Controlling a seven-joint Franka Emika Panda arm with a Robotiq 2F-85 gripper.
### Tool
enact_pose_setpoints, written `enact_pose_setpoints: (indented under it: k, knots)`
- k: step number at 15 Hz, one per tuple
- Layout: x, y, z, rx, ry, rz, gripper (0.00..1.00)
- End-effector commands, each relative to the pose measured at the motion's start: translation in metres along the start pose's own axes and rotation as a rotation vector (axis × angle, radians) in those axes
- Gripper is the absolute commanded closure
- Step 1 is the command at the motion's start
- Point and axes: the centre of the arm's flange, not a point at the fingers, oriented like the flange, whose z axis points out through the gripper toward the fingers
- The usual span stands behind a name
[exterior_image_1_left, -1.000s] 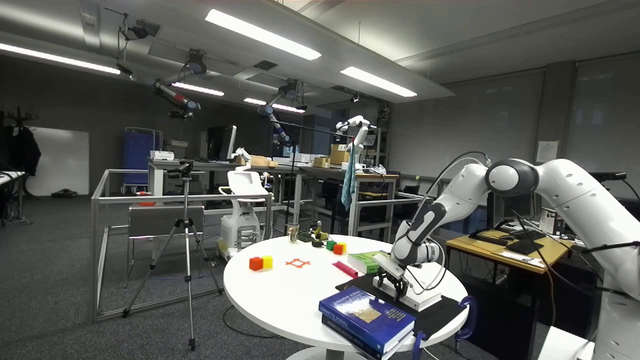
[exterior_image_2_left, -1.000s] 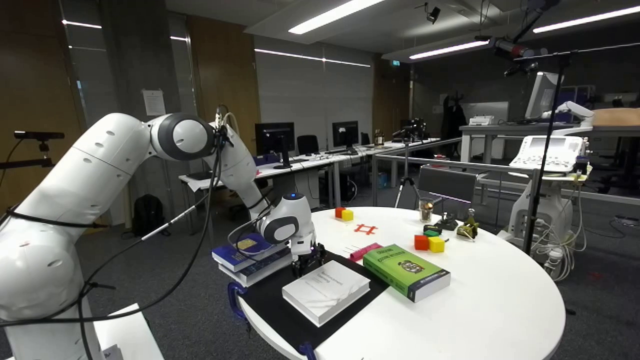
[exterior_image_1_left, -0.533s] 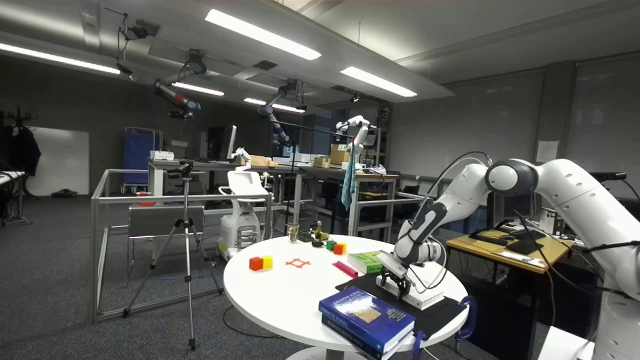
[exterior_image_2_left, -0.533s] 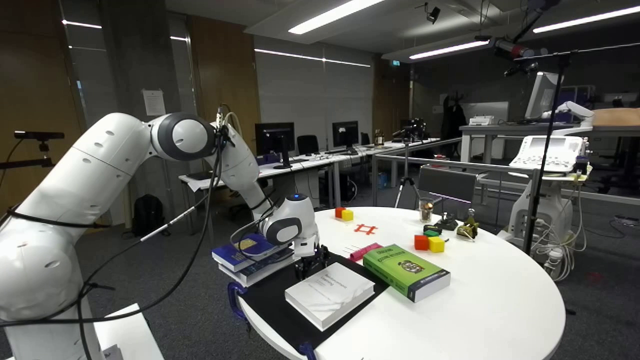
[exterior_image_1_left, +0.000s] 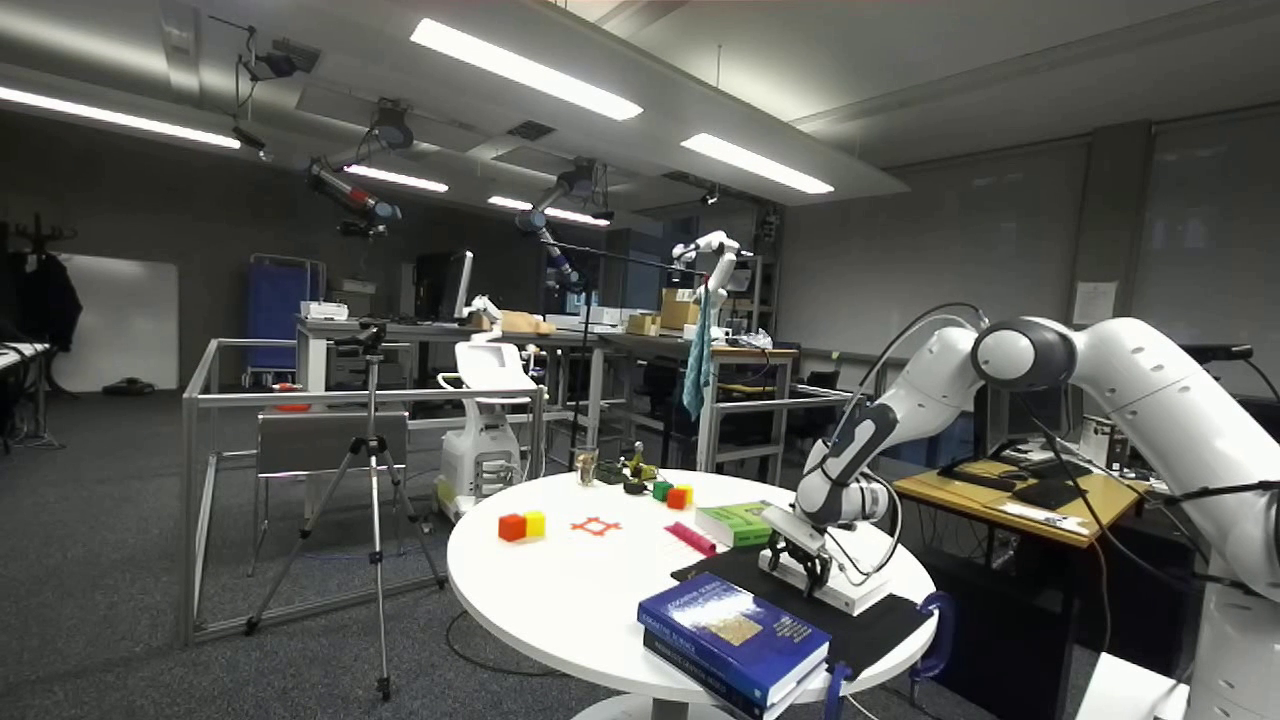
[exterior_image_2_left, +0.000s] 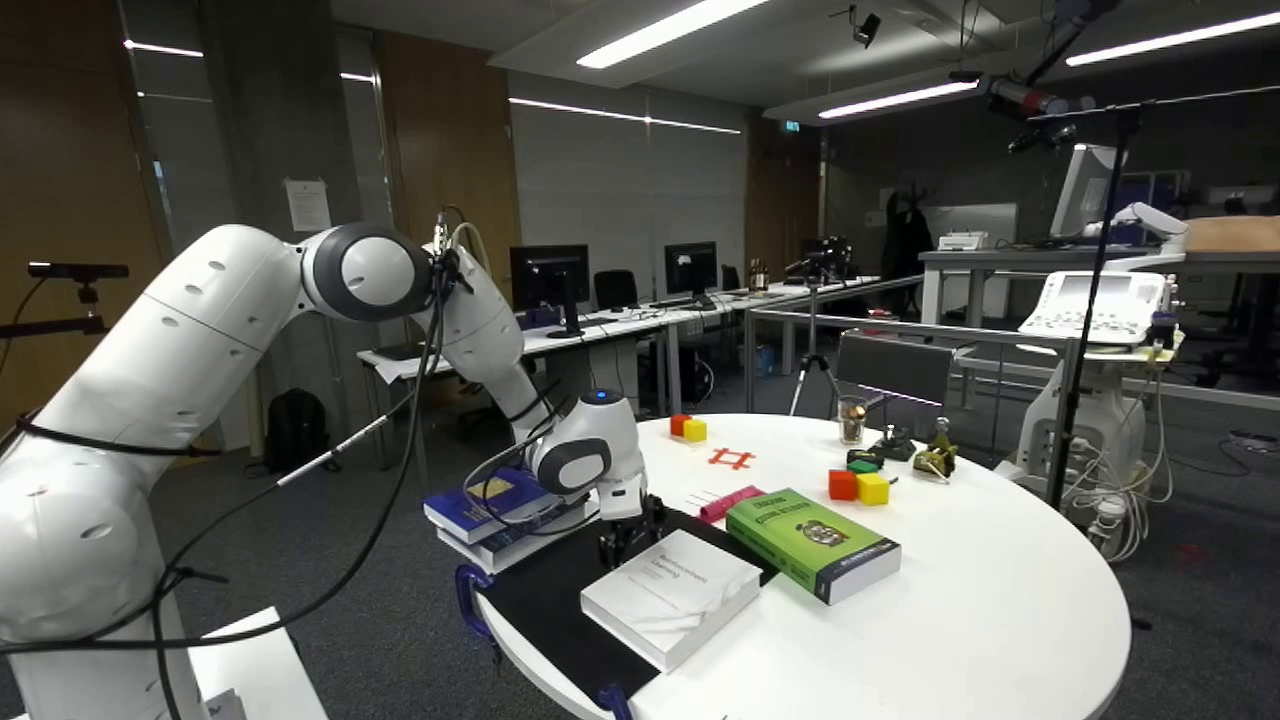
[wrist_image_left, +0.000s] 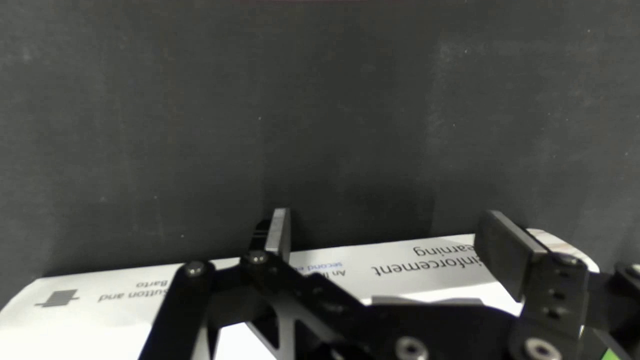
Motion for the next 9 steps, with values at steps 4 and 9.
enact_pose_setpoints:
  k: [4,9]
  knots:
    - [0.037,0.005,-0.019,-0.019,-0.007,0.020,0.00]
    - [0.061,0.003,-0.020,-0.020,0.002,0.063,0.00]
